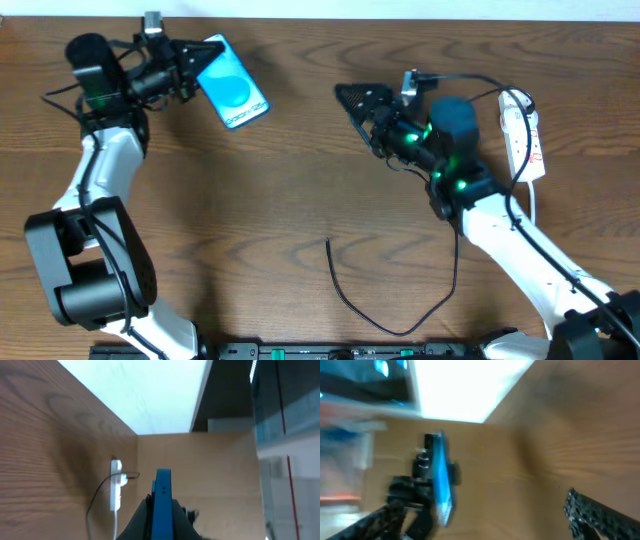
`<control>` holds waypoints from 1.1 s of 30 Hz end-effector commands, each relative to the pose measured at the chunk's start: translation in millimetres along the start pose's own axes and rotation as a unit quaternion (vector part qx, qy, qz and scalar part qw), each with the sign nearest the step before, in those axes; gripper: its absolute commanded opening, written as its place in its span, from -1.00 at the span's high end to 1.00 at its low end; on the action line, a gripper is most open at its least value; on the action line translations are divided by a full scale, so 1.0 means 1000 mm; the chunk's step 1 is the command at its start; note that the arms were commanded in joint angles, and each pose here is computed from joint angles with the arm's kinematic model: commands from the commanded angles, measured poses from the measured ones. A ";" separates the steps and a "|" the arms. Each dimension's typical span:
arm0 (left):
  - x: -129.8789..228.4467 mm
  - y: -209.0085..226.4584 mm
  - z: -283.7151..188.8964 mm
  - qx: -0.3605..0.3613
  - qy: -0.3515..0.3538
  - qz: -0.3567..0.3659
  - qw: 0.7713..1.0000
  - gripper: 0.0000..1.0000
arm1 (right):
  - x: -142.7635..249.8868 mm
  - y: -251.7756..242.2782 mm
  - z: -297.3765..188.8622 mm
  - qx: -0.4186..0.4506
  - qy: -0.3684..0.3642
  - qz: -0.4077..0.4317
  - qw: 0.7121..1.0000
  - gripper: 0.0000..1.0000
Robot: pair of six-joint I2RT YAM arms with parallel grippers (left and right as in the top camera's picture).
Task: Plug charger to phone and switch on socket
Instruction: 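Move the phone to the upper left with the left gripper, releasing right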
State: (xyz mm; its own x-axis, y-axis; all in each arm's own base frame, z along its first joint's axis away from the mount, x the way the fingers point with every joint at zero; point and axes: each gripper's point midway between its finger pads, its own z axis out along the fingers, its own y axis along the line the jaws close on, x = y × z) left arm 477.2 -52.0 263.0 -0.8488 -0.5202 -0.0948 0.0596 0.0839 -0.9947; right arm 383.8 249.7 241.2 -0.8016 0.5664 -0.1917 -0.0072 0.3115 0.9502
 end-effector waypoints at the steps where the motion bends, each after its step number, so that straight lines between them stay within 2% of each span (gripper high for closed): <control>1: 0.016 -0.020 -0.017 0.022 0.051 0.074 0.996 0.85 | -0.001 0.026 -0.003 0.034 0.019 -0.141 0.989 -0.99; 7: 0.018 -0.020 -0.030 0.030 0.064 0.125 0.990 0.86 | 0.009 0.001 -0.025 0.187 0.054 -0.204 0.959 -0.98; 14: 0.015 -0.020 -0.033 0.030 0.060 0.128 0.990 0.85 | 0.049 -0.053 -0.053 0.319 0.117 -0.202 0.918 -0.98; 23: 0.017 -0.020 -0.033 0.031 0.064 0.128 0.989 0.85 | 0.081 -0.069 -0.055 0.339 0.159 -0.213 0.903 -0.99; 28: 0.017 -0.020 -0.033 0.031 0.063 0.130 0.989 0.86 | 0.101 -0.102 -0.055 0.380 0.170 -0.232 0.879 -0.99; 33: 0.017 -0.020 -0.033 0.031 0.063 0.131 0.989 0.85 | 0.134 -0.130 -0.052 0.402 0.200 -0.211 0.868 -0.99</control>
State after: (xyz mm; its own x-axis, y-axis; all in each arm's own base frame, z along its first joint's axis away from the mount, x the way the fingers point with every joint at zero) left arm 452.4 -32.5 267.2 -0.8645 -0.4042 -0.2986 0.2631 0.1421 -0.9542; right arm 259.6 244.0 130.2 -0.9608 0.0083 -0.2770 -0.0937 0.9309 0.3531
